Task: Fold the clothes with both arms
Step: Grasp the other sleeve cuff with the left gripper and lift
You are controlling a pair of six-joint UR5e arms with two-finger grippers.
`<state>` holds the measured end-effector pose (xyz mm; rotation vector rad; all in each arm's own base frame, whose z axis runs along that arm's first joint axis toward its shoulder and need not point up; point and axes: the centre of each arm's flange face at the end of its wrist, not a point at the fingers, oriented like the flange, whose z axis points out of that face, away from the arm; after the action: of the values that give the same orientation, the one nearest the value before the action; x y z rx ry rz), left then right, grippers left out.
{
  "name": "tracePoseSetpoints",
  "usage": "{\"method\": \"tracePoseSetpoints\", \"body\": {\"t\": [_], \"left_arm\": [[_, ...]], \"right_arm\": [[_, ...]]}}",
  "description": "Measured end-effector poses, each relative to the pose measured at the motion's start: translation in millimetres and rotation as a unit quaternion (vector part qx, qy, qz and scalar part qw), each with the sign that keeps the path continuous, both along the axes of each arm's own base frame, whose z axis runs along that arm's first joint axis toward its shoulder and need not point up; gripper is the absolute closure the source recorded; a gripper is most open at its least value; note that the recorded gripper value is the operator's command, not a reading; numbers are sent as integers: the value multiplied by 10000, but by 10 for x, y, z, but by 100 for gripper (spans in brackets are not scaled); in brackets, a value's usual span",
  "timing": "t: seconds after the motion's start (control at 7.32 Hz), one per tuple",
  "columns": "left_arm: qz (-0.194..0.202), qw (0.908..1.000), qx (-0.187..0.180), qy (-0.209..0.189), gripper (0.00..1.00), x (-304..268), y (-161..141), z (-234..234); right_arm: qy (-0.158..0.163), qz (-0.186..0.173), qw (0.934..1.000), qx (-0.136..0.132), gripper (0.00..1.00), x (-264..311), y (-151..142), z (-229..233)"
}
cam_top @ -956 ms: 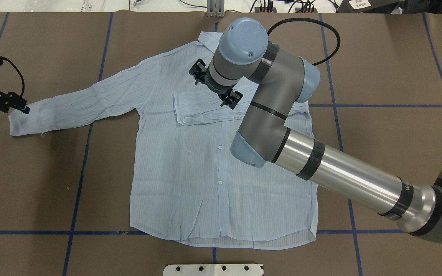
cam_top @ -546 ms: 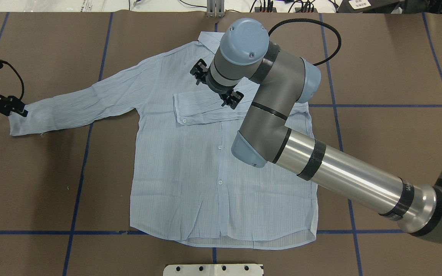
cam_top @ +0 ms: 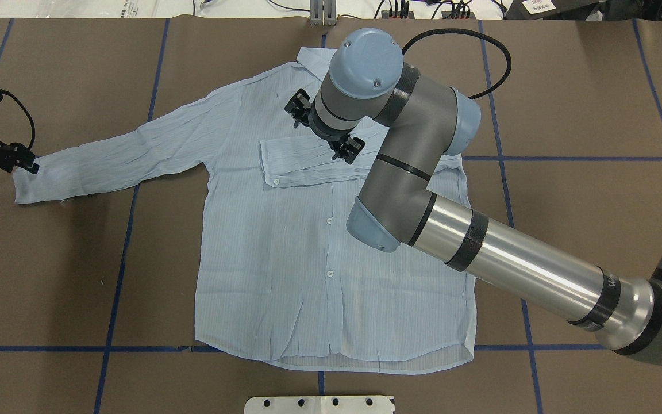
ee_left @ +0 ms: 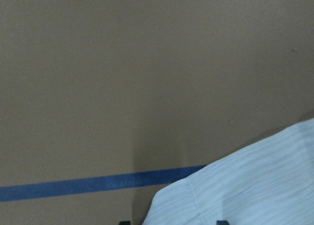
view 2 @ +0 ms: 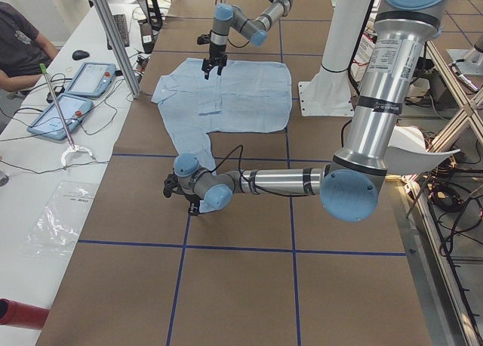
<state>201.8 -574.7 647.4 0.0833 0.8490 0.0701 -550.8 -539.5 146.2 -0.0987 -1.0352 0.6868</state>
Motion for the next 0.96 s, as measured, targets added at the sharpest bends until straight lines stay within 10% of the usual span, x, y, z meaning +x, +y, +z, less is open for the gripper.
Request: {"method": "tracePoseSetpoints", "body": {"t": [0.27, 0.41, 0.96], "left_arm": [[-46, 10000, 14, -61, 61, -10, -9, 15], [-70, 10000, 8, -67, 95, -15, -11, 12], [-106, 9999, 0, -60, 100, -33, 7, -9]], "right_arm": [[4, 1, 10000, -3, 1, 2, -2, 12], [10, -2, 10000, -10, 1, 1, -1, 34], [6, -4, 10000, -10, 1, 10, 4, 46]]}}
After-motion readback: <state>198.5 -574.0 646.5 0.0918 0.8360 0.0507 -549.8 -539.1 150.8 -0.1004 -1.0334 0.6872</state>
